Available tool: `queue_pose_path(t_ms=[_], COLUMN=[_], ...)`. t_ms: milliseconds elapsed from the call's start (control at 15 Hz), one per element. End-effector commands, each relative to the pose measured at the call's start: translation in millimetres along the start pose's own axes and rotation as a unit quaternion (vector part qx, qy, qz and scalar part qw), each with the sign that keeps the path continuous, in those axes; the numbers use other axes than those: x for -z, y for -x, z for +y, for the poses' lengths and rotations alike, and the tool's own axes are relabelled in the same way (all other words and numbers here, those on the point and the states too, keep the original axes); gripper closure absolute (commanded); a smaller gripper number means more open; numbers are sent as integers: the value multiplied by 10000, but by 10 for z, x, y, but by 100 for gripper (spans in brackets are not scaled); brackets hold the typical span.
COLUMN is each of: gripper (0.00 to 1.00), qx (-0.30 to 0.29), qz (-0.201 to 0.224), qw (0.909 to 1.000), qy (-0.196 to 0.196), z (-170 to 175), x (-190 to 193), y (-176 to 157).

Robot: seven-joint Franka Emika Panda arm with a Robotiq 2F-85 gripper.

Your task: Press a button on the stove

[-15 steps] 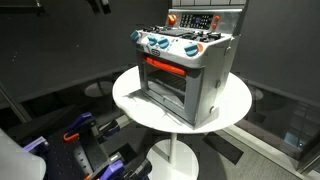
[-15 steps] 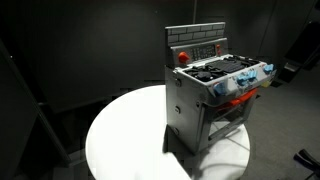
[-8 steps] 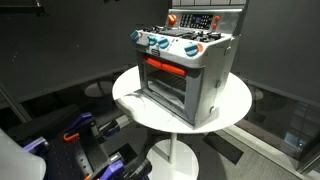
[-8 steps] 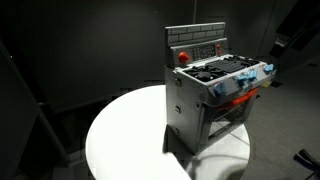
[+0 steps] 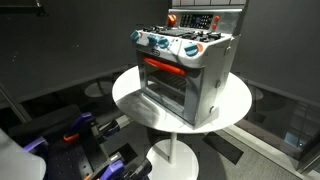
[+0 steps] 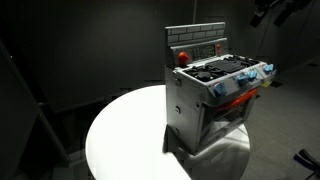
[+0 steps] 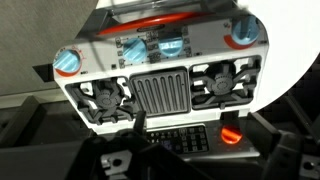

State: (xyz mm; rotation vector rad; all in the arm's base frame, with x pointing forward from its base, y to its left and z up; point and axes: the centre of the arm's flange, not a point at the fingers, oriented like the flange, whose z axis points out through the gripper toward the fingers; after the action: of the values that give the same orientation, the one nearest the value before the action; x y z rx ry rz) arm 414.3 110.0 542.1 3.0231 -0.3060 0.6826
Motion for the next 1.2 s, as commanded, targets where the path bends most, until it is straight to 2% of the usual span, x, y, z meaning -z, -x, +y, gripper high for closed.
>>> queue_pose_path(t_ms=[0,200,467,1133], gripper=[0,0,0,0], qx=[-268,-473,-798,-1433], qz=[335,537,600,413], qw=[9990,9972,9940,9839], qy=[79,230,453,981], z=[110,280,511,901], x=[-148,-329,-598,-1198], y=[-399,-615,-872,-1391])
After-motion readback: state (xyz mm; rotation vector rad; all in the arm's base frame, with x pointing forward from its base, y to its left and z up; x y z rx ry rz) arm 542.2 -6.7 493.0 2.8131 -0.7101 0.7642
